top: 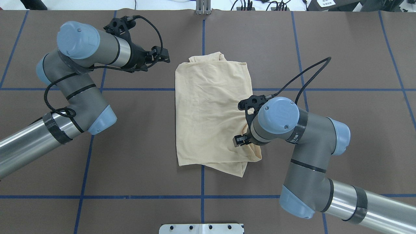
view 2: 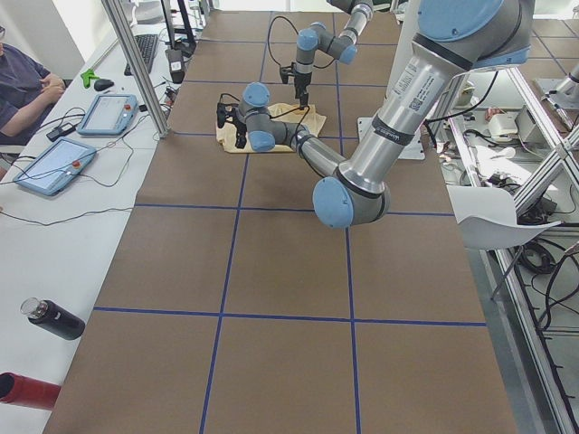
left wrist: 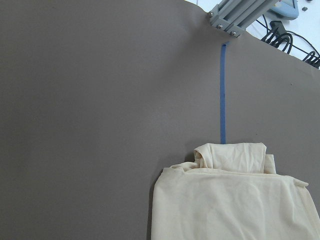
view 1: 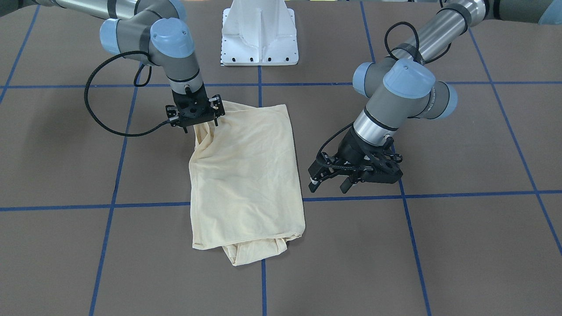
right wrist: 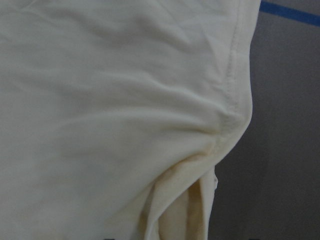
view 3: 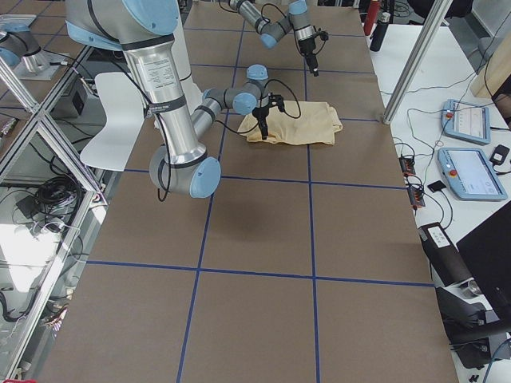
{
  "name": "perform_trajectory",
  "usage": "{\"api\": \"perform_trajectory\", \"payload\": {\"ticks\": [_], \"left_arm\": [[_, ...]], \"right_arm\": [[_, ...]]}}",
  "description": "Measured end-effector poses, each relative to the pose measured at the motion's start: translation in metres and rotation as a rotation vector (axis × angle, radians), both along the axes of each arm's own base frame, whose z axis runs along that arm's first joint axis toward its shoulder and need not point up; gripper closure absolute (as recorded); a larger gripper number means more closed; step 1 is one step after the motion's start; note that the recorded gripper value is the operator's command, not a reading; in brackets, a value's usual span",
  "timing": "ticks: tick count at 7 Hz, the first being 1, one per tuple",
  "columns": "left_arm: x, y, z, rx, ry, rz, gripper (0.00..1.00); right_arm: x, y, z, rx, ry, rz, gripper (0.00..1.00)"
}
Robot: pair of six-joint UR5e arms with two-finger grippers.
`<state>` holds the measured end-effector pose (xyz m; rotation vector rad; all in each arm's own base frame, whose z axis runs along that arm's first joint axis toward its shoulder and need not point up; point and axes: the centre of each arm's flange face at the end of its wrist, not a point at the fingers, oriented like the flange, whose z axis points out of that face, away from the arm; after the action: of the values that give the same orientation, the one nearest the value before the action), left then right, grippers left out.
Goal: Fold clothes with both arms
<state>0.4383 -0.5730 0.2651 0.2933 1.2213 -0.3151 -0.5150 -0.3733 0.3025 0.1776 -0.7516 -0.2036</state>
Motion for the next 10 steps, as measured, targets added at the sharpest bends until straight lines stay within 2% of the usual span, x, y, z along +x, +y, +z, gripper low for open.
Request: {"api": "perform_trajectory", "payload": {"ticks": [2, 3, 4, 8, 9, 10], "left_arm": [[0.003, 0.002, 0.000, 0.001, 0.001, 0.005, 0.01], [0.005, 0.003, 0.000, 0.002, 0.002, 0.007, 0.01], [0.005, 0.004, -0.001, 0.003, 0.003, 0.008, 0.02], [0.009, 0.006, -0.003, -0.014, 0.015, 0.006, 0.06], [0.009, 0.006, -0.003, -0.018, 0.017, 0.005, 0.06], [0.010, 0.006, -0.004, -0.019, 0.017, 0.004, 0.06]], "right_arm": [[-0.008, 0.010, 0.007, -0.017, 0.014, -0.012, 0.63], [-0.008, 0.012, 0.010, -0.024, 0.026, -0.015, 0.88], [-0.006, 0.013, 0.013, -0.036, 0.042, -0.016, 1.00], [0.024, 0.027, 0.047, -0.070, 0.086, -0.023, 1.00], [0.033, 0.032, 0.057, -0.078, 0.098, -0.026, 0.66], [0.042, 0.039, 0.062, -0.093, 0.101, -0.035, 0.65]]}}
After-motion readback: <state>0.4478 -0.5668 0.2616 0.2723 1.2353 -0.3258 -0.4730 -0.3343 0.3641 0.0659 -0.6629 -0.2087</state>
